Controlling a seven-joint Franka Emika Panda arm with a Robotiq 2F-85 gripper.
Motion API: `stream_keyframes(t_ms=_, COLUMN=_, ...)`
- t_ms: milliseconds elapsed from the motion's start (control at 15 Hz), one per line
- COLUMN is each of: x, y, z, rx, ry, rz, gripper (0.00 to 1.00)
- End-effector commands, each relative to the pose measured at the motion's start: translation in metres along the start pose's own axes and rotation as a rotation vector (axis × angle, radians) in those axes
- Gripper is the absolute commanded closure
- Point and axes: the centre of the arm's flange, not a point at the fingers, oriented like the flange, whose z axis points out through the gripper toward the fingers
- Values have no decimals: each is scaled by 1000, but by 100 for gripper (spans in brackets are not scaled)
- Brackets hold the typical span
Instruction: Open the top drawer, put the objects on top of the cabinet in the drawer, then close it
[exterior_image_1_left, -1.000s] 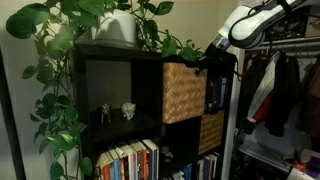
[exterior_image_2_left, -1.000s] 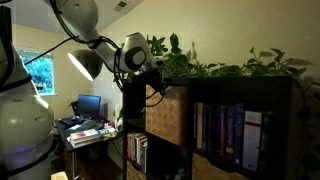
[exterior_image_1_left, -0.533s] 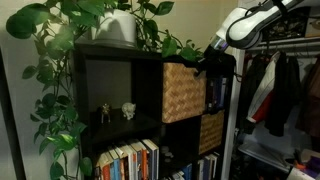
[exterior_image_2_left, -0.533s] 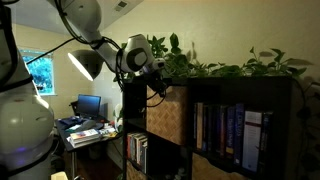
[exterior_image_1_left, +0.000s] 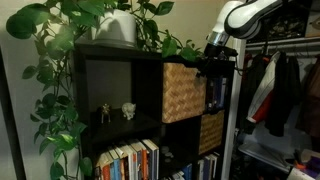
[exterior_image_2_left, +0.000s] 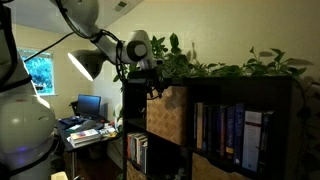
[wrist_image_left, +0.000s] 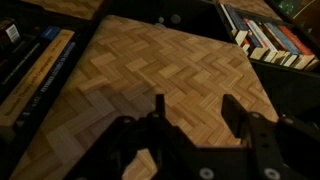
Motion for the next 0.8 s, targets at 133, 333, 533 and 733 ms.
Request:
stream_keyframes(t_ms=133, x=7, y=0, z=-25, rx=-8, ry=-108, rz=-13, gripper=1)
stream_keyframes(t_ms=333, x=6, y=0, z=-24, rx=-19, ry=-154, rz=-9, gripper=0)
stream_keyframes(t_ms=533, x=5, y=1, z=-16, rx=-5, ry=-137, rz=-11, gripper=0)
stream_keyframes(t_ms=733, x=4, y=1, z=-16, rx=-6, ry=-138, rz=-12, gripper=0)
